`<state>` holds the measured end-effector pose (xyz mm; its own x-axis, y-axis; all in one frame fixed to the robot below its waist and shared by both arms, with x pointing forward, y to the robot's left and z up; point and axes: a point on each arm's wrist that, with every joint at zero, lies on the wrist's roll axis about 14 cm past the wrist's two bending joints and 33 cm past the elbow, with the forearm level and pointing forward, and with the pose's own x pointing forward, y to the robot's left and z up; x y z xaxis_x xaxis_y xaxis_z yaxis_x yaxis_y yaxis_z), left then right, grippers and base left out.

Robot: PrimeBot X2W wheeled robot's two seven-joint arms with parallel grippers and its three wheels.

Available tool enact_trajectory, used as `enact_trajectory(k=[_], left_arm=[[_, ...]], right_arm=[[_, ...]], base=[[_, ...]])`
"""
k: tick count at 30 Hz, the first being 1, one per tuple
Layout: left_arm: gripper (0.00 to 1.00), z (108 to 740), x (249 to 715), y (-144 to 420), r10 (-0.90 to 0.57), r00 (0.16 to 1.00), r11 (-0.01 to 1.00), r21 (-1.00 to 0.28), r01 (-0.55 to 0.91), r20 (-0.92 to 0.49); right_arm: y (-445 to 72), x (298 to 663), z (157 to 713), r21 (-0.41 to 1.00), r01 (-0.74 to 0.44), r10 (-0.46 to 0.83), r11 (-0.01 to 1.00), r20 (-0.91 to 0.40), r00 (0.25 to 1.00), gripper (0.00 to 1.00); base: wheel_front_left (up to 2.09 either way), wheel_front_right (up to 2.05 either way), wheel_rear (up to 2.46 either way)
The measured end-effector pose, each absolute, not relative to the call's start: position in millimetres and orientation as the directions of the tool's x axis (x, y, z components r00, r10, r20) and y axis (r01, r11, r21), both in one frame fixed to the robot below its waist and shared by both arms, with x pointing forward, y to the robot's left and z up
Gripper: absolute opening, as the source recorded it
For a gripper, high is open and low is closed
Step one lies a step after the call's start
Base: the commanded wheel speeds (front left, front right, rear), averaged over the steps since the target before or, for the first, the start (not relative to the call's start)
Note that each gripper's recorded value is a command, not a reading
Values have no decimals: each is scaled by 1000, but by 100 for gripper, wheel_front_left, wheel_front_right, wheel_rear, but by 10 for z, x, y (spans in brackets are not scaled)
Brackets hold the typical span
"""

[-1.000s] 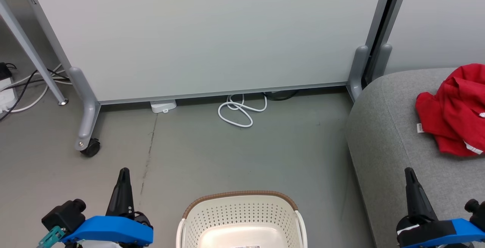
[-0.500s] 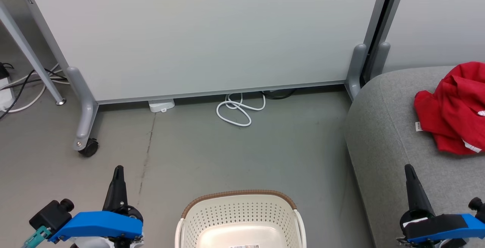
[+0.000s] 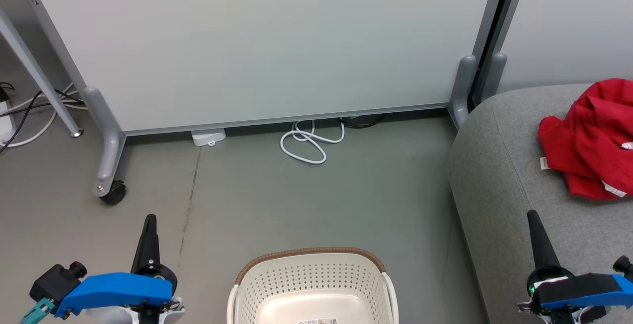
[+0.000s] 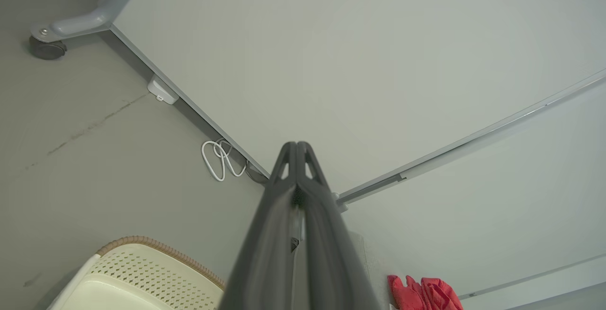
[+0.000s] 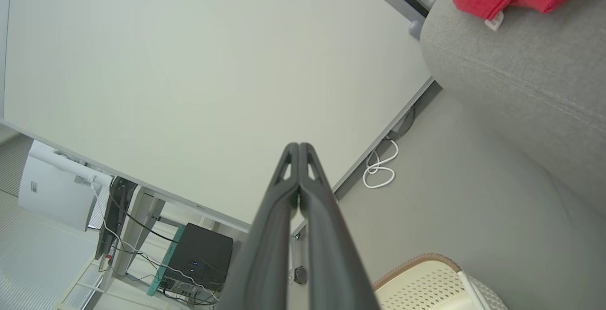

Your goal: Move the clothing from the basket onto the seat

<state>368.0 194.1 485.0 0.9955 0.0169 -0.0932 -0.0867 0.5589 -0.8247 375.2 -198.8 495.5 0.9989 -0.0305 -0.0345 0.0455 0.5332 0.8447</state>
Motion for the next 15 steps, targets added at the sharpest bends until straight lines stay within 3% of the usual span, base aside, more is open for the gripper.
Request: enact_trajectory(k=[15], left_arm=[[0, 4892, 3735, 1958, 12, 997, 413, -907, -79, -81]], right_arm=[[-1994, 3791, 4971, 918, 43, -26, 395, -36, 999, 0]], base=[[0, 0, 0]])
